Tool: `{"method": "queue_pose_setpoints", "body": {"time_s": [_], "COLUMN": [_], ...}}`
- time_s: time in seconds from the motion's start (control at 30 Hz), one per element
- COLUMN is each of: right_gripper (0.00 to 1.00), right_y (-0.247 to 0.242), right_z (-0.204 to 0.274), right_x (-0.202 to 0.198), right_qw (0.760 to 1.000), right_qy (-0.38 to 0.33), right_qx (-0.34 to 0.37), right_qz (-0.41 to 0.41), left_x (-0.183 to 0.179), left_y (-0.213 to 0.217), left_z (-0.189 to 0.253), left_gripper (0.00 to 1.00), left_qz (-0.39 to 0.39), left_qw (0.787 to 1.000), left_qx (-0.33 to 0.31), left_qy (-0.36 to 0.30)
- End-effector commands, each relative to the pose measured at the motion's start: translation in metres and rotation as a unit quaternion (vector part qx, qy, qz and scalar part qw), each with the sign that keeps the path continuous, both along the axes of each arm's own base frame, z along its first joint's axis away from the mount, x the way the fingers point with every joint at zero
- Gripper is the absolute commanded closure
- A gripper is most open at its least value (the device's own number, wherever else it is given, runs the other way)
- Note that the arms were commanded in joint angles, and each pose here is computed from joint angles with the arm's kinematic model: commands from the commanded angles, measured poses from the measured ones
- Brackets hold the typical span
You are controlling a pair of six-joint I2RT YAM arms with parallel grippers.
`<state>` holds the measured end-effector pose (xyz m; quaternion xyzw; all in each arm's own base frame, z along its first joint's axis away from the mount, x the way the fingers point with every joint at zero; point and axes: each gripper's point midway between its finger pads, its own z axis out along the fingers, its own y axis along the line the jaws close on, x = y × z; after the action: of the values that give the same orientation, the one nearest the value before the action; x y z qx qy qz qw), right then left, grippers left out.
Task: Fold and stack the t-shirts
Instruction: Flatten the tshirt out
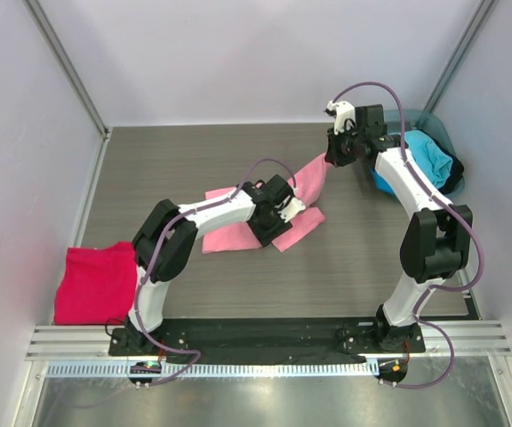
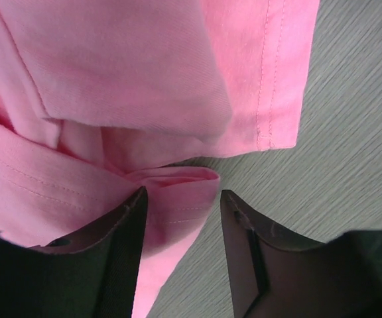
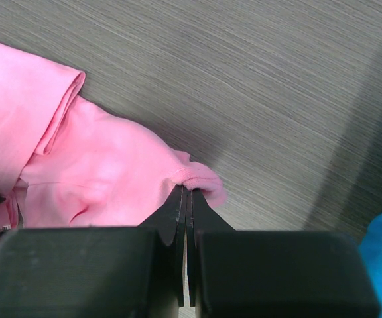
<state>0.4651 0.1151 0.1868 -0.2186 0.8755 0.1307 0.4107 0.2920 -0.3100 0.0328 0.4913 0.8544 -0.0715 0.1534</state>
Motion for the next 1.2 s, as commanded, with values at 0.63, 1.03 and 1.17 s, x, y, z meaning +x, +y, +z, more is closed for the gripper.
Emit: {"method": "queue_pose_setpoints", "body": {"time_s": [0.63,1.03,1.17], "right_gripper": [0.99,0.99,0.99], "right_y": [-0.012,-0.027,-0.027], "right_z": [0.070,0.119,0.098], "right_x": [-0.007,-0.062,-0.058], "right_qw": [0.997,0.991,0.994], "right_qy": [-0.082,-0.121,-0.099], "right_qx": [-0.011,-0.002,-0.006], "right_qz": [-0.011,-0.049,-0.050], "left_x": [0.046,-0.045,-0.073], "left_y": [0.128,0.218,0.243], "left_z": [0.207,0.162,0.128], "left_gripper": [1.00,1.00,1.00], "left_qz": [0.038,0.109,0.128], "left_qw": [0.958,0.969,0.972], "left_qx": [-0.013,0.053,0.074], "left_qy": [-0.282,-0.217,-0.181]}}
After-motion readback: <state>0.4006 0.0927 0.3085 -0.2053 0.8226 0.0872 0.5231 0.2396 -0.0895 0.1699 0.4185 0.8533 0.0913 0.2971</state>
